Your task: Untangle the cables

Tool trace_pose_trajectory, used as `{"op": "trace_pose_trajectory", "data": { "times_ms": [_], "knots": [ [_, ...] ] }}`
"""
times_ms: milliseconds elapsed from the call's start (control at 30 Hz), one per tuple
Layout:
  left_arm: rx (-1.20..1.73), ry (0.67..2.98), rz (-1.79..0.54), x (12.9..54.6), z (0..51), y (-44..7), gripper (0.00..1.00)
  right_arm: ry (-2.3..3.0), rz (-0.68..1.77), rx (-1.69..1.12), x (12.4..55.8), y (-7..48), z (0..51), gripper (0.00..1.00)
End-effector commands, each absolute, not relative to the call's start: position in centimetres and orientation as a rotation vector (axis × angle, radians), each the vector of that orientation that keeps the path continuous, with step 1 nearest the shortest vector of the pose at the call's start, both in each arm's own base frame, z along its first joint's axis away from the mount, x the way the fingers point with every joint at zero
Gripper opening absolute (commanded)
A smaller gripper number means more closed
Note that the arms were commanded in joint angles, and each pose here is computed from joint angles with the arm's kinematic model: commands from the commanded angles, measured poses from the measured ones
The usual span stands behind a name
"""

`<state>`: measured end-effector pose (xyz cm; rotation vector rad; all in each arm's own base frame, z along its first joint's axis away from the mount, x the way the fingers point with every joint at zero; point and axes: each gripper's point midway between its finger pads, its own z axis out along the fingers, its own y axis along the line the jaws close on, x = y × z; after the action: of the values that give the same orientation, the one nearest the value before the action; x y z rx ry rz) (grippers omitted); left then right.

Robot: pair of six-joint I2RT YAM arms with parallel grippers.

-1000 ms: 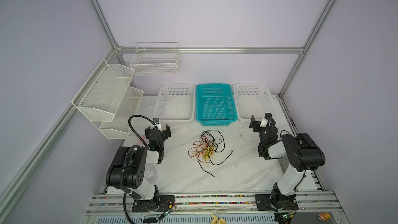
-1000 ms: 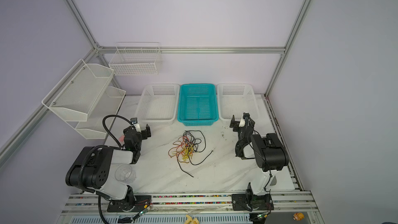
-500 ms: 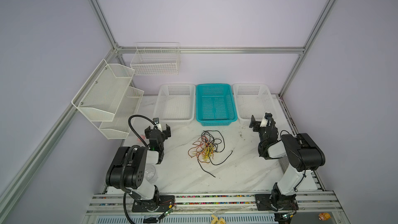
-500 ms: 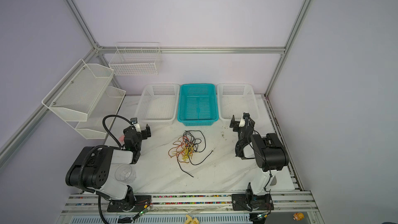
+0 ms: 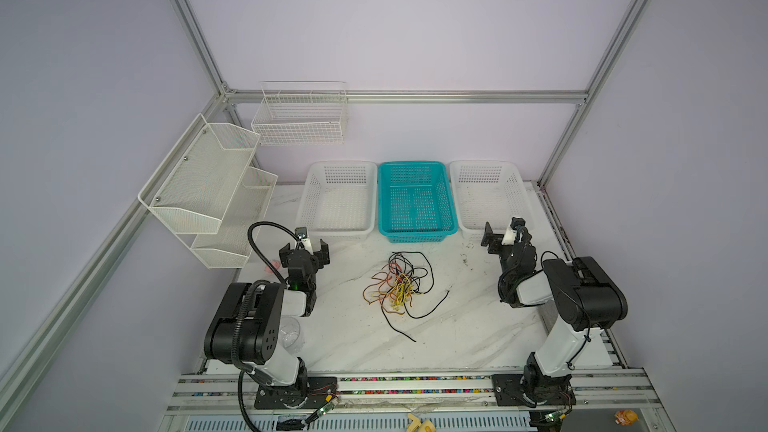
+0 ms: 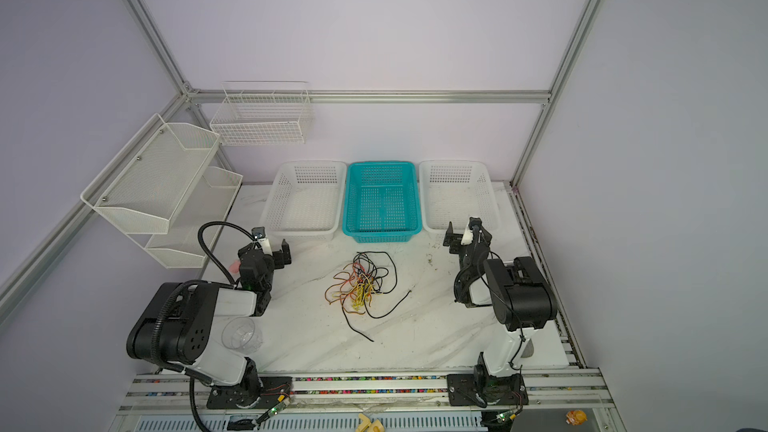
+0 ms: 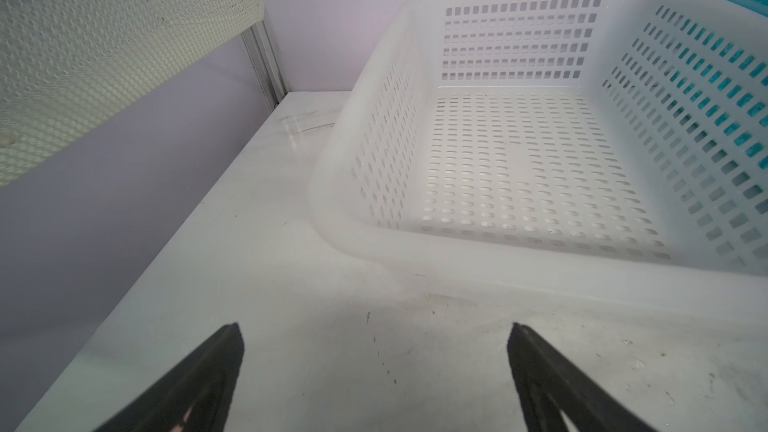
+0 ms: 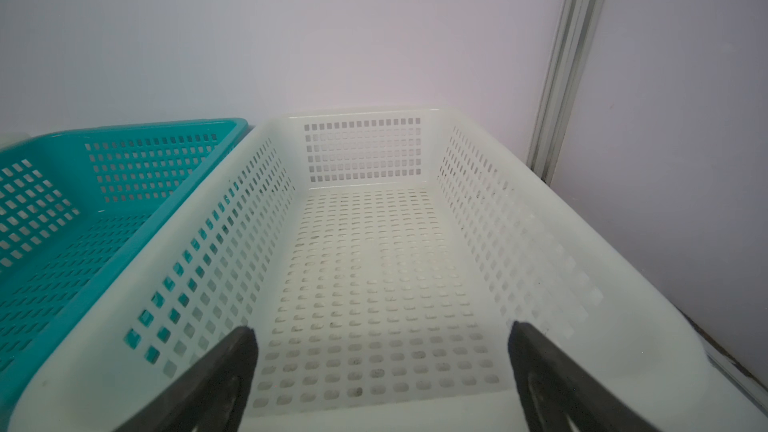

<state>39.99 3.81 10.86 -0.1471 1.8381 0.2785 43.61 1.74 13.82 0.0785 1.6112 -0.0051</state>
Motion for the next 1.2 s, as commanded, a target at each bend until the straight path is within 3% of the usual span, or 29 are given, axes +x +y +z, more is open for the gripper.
{"op": "trace_pose_trajectory", "data": {
  "times_ms": [0,567,833,1167],
  "knots": [
    [-0.153,1.803,0.268,39.8,11.4,3.7,1.0,1.623,-0.013,0.055,43.9,1.9,13.6,0.97],
    [-0.151,1.803,0.268,39.8,11.4,3.7,1.0,1.598,-0.02,0.061,43.3,1.7,14.1,0.97],
    [-0.131,1.802,0.26,39.9,12.4,3.4,1.0,1.498,-0.034,0.105,40.2,1.8,20.2,0.97],
    [-0.038,1.741,0.194,38.3,17.5,1.0,1.0,1.327,0.33,0.097,36.9,6.5,30.1,0.97]
  ]
}}
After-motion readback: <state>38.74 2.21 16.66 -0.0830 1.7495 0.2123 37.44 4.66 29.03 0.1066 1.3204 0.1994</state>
